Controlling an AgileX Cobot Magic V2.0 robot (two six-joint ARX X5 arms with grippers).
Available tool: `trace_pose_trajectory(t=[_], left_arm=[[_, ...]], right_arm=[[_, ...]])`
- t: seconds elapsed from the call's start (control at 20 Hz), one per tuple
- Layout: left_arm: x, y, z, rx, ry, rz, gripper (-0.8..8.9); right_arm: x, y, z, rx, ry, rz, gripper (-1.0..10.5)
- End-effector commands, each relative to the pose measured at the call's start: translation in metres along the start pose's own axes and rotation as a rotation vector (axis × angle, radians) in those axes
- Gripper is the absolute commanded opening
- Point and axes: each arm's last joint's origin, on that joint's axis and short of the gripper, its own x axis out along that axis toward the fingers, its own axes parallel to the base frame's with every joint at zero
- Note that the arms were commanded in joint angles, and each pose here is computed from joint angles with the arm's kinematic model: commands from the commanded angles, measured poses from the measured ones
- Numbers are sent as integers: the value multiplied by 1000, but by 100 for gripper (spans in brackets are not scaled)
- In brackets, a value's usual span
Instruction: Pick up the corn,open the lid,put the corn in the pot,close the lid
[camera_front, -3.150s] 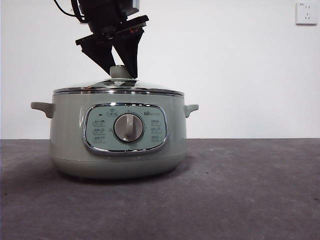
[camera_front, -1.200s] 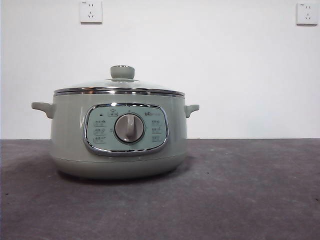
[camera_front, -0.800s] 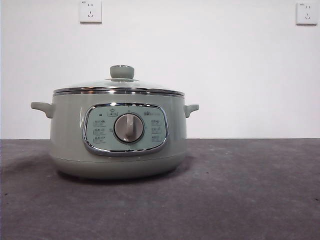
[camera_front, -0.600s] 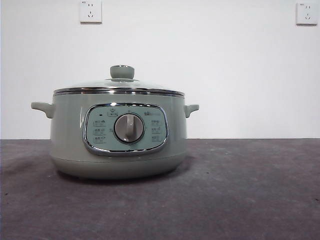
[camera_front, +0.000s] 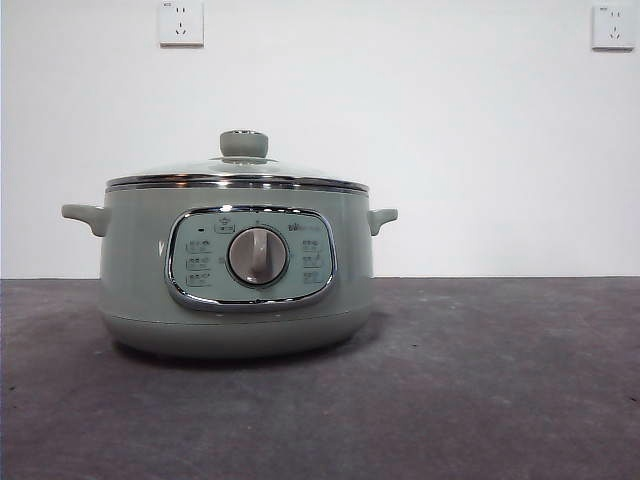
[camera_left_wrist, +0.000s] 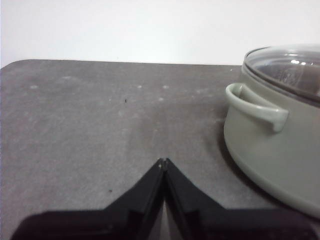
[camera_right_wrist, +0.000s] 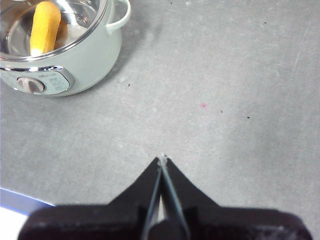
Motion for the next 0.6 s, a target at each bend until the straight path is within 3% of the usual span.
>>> trace_pose_trajectory(t=[0.05, 0.2, 0.6], left_arm=[[-2, 0, -5, 29, 29, 5, -1], [-6, 0, -12, 44, 75, 9, -1], [-9, -2, -10, 70, 36, 40, -1]], right_arm=[[3, 1, -2, -2, 33, -11, -16], [5, 1, -1, -3, 38, -12, -16], [9, 4, 1, -9, 53, -17, -16]])
